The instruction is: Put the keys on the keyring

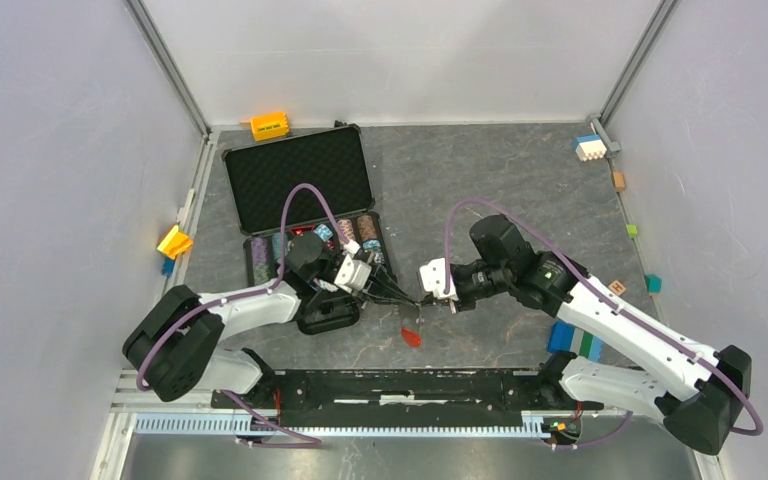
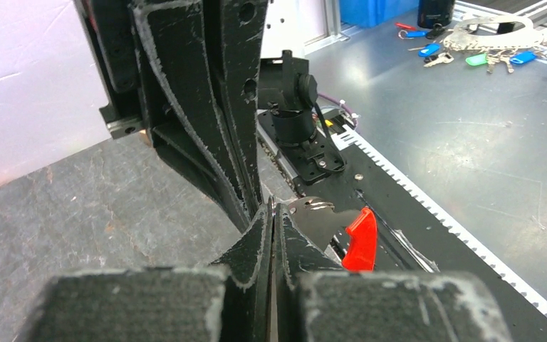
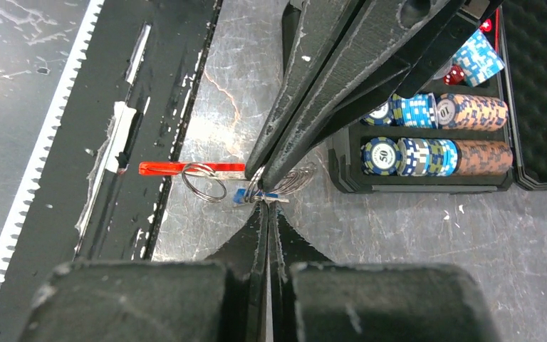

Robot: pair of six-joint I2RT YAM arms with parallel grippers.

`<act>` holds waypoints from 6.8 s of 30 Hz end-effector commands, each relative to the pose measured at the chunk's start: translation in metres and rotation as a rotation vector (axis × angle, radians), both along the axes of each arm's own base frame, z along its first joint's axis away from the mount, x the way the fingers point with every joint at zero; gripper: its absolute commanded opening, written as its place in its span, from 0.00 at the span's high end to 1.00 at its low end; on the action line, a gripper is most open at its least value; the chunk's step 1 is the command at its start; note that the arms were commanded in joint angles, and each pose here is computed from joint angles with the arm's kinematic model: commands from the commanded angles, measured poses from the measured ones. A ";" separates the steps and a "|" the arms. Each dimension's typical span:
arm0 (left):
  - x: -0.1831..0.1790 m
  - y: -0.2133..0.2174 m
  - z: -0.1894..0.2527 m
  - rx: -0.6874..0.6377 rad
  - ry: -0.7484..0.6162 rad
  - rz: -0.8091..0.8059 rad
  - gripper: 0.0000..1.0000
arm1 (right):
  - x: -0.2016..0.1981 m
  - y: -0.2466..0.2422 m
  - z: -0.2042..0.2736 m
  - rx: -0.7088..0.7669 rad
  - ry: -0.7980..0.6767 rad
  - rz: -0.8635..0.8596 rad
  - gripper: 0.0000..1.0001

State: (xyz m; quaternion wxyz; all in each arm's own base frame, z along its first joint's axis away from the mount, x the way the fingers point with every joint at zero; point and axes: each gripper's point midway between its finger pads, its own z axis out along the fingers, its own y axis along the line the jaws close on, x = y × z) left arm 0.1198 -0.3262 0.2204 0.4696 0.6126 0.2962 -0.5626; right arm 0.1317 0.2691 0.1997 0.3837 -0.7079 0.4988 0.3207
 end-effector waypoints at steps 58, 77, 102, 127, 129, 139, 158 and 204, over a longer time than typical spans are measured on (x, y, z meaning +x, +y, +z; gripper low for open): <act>0.000 -0.005 0.040 -0.118 -0.028 0.031 0.98 | -0.010 0.005 0.046 0.204 -0.025 0.031 0.76; 0.007 -0.008 0.044 -0.130 0.020 0.068 0.98 | 0.008 0.005 0.044 0.210 -0.063 -0.067 0.93; 0.064 -0.009 0.021 -0.012 0.043 0.330 0.64 | 0.055 -0.013 0.015 -0.189 -0.177 -0.309 1.00; 0.068 -0.014 -0.002 0.040 0.044 0.312 0.70 | 0.053 -0.002 0.018 -0.229 -0.183 -0.301 1.00; 0.069 -0.014 -0.003 0.040 0.040 0.314 0.70 | 0.051 -0.001 0.019 -0.220 -0.177 -0.292 1.00; 0.063 -0.014 -0.005 0.037 0.024 0.291 0.69 | 0.051 0.003 0.020 -0.204 -0.170 -0.287 1.00; 0.060 -0.018 -0.011 0.045 0.038 0.281 0.76 | 0.051 0.005 0.022 -0.195 -0.163 -0.291 1.00; 0.024 -0.008 0.022 -0.073 0.047 0.154 0.98 | 0.045 -0.014 0.013 -0.126 -0.112 -0.278 0.58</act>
